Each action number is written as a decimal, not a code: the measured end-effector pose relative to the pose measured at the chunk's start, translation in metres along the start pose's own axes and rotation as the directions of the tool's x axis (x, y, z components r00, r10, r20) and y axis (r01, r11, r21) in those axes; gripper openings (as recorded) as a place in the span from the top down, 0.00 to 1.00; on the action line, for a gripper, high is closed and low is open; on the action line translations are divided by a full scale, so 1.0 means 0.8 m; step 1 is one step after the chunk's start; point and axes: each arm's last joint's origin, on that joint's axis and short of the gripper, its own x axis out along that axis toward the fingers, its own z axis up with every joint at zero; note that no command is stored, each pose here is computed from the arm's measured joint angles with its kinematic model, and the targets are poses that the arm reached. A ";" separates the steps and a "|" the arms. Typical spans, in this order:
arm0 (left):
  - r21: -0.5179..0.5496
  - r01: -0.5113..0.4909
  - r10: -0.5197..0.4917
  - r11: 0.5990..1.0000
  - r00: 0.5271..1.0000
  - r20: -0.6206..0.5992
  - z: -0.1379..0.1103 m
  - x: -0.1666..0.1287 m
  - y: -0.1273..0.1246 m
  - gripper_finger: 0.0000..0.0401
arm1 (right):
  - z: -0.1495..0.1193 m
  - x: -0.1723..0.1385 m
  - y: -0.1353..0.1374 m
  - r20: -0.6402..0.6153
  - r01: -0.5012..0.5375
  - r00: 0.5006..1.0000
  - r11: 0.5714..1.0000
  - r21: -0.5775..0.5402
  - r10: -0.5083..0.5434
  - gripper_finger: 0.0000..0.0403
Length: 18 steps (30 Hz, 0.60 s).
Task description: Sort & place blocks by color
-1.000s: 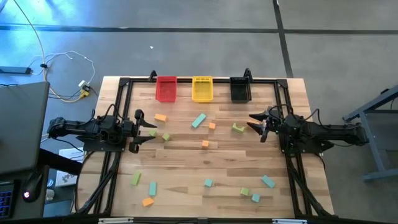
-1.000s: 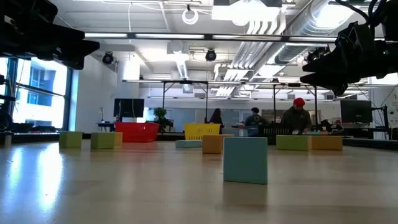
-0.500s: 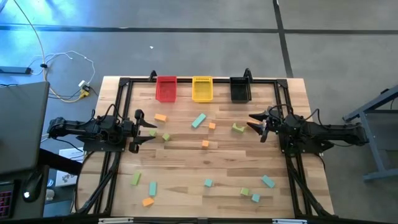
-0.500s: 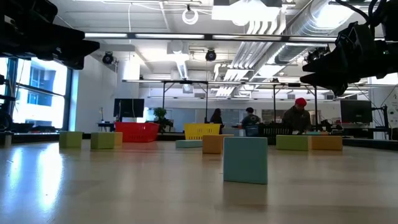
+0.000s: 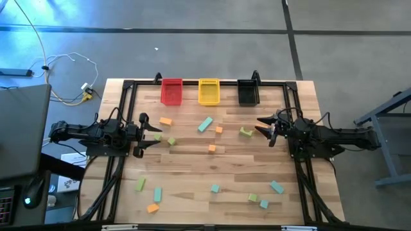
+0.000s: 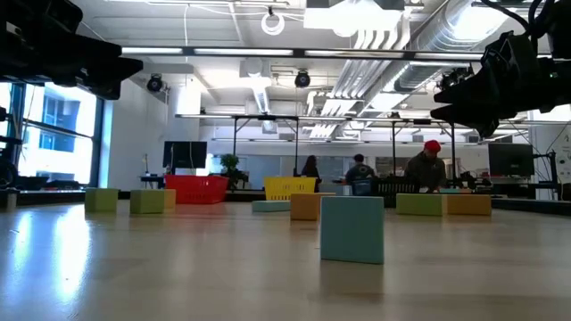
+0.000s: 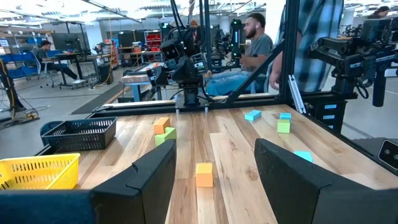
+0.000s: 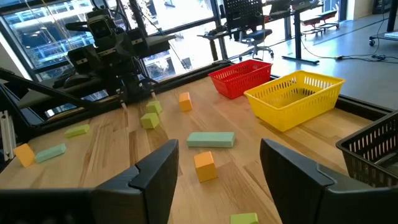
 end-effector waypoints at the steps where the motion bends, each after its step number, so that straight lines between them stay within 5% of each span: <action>1: -0.012 0.000 0.000 1.000 1.000 0.000 0.000 0.000 0.000 0.48 | 0.000 0.000 0.000 -0.001 0.000 1.000 1.000 0.000 0.000 0.47; 8: -0.319 -0.026 0.032 0.948 0.999 0.011 0.002 0.000 0.001 0.48 | 0.000 0.000 0.000 -0.001 0.000 1.000 1.000 0.000 0.000 0.47; 18: -0.356 -0.024 0.066 0.934 0.992 0.104 0.013 -0.001 0.003 0.48 | 0.000 0.000 0.000 0.000 0.000 1.000 1.000 0.000 0.000 0.47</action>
